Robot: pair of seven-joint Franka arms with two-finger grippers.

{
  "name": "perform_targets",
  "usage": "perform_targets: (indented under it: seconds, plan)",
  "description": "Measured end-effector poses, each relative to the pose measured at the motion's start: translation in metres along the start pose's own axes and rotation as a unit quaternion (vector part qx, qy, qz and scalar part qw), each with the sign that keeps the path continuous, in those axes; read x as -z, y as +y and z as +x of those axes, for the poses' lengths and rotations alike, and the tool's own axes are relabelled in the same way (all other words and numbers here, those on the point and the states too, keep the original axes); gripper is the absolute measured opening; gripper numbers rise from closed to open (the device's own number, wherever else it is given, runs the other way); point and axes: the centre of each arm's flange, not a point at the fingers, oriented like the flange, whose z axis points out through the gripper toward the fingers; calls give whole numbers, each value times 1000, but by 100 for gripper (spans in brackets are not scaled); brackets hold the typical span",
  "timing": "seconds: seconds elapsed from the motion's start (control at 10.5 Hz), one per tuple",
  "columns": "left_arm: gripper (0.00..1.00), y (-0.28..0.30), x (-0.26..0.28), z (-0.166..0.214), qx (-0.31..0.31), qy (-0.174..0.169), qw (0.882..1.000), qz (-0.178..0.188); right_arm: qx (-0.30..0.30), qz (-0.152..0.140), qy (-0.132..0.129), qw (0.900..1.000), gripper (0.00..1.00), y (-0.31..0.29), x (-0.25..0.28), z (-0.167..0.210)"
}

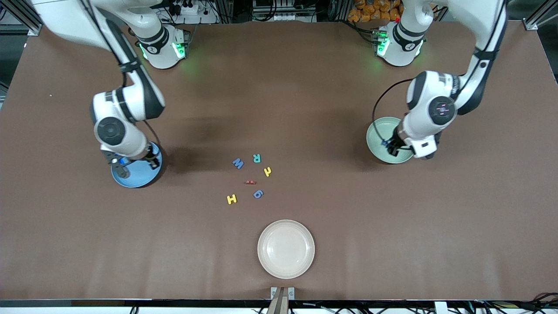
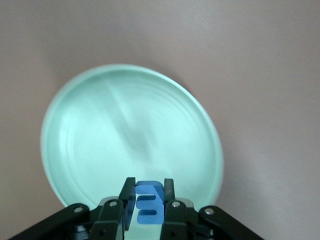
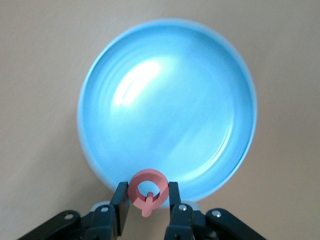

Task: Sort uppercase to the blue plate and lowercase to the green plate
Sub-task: 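Drop the Q on the blue plate while the left gripper drops m on green, then reach the left gripper to the yellow h while the right gripper withdraws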

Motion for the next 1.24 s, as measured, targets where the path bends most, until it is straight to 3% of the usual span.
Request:
perform_targets:
  seconds: [0.19,0.29,0.38,0.48,0.67,0.77,0.96,1.24]
  plan:
    - [27,-15,-11,9,-16,-4,1000,11,15,-12,10,1000,36,23,-8,33]
    - [37,-14,-11,6,-21,-3,1000,10,15,-14,10,1000,36,28,-11,40]
    - [51,-10,-8,-1,-29,-1,1000,4,14,-15,11,1000,45,30,-12,43]
    - [57,-3,-1,-11,-30,-1,1000,-5,15,-14,12,1000,61,28,-10,43]
    - [58,17,18,-33,1,-9,999,-31,18,-23,13,999,90,21,2,43]
    - [58,31,30,-52,29,-17,998,-46,25,-23,17,999,100,12,12,39]
    - [57,75,45,-120,86,-27,994,-67,37,-13,21,999,100,-8,24,25]
    - [57,137,13,-210,134,-43,988,-62,24,27,-5,999,100,-46,41,12]
